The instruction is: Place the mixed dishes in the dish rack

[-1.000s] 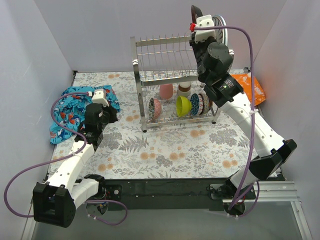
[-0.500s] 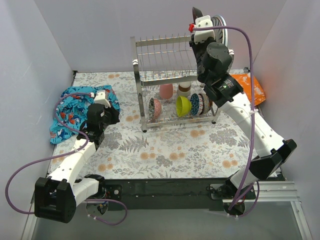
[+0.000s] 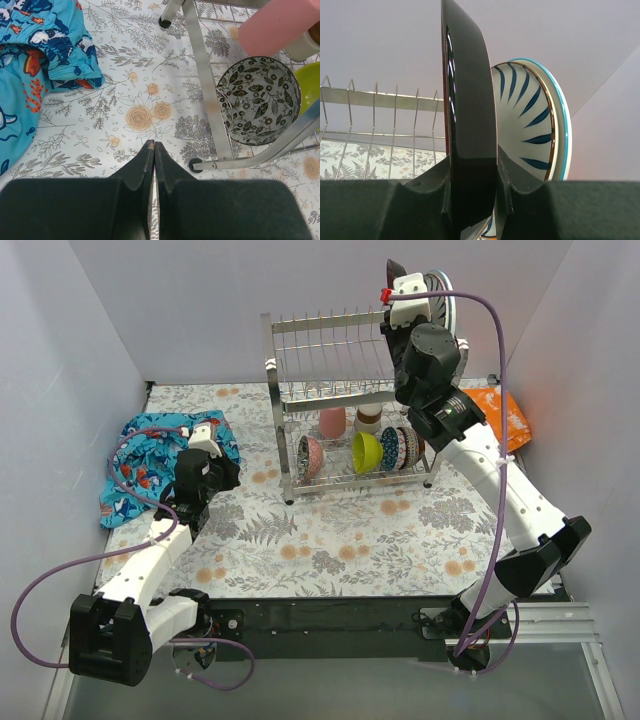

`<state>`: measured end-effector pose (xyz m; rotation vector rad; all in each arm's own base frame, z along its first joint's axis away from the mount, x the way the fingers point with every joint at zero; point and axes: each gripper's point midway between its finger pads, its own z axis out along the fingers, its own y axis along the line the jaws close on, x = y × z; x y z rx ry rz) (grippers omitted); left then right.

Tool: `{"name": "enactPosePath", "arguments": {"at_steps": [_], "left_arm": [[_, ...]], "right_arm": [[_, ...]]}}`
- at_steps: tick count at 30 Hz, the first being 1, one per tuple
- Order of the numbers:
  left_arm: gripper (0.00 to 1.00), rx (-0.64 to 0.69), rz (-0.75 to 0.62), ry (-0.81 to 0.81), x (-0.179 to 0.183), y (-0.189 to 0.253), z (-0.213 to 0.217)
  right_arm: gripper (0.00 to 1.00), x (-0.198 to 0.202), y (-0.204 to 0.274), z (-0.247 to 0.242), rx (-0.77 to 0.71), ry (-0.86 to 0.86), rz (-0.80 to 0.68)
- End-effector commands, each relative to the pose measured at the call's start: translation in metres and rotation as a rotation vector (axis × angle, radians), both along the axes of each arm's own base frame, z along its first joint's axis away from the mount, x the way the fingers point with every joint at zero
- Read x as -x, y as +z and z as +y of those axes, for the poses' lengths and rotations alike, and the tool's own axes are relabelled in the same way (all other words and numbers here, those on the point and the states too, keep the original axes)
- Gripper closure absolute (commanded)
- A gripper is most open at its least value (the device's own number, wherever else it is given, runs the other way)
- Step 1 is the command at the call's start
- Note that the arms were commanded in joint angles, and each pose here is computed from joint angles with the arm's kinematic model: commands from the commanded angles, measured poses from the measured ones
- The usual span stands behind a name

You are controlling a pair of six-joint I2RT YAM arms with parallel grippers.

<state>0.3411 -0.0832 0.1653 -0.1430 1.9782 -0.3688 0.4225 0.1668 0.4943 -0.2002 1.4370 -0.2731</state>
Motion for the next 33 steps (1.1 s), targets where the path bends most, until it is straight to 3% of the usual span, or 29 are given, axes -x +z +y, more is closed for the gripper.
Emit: {"name": "enactPosePath", "arguments": {"at_steps": [1, 17, 29, 33], "left_arm": [[1.0, 0.013, -0.01, -0.007, 0.001, 0.001, -0.002], [1.0, 0.04, -0.009, -0.026, 0.001, -0.001, -0.007], [1.0, 0.036, 0.004, -0.037, 0.005, -0.007, -0.008], [1.0, 0.047, 0.01, -0.045, 0.004, -0.01, -0.01]], "right_arm": [[0.99, 0.013, 0.048, -0.023, -0.137, -0.052, -0.151], [0.99, -0.002, 0.046, -0.04, -0.12, -0.106, -0.149], [0.99, -0.019, 0.015, -0.026, -0.053, -0.01, -0.037], [0.99, -0.023, 0.014, -0.029, -0.095, -0.013, 0.0]]}}
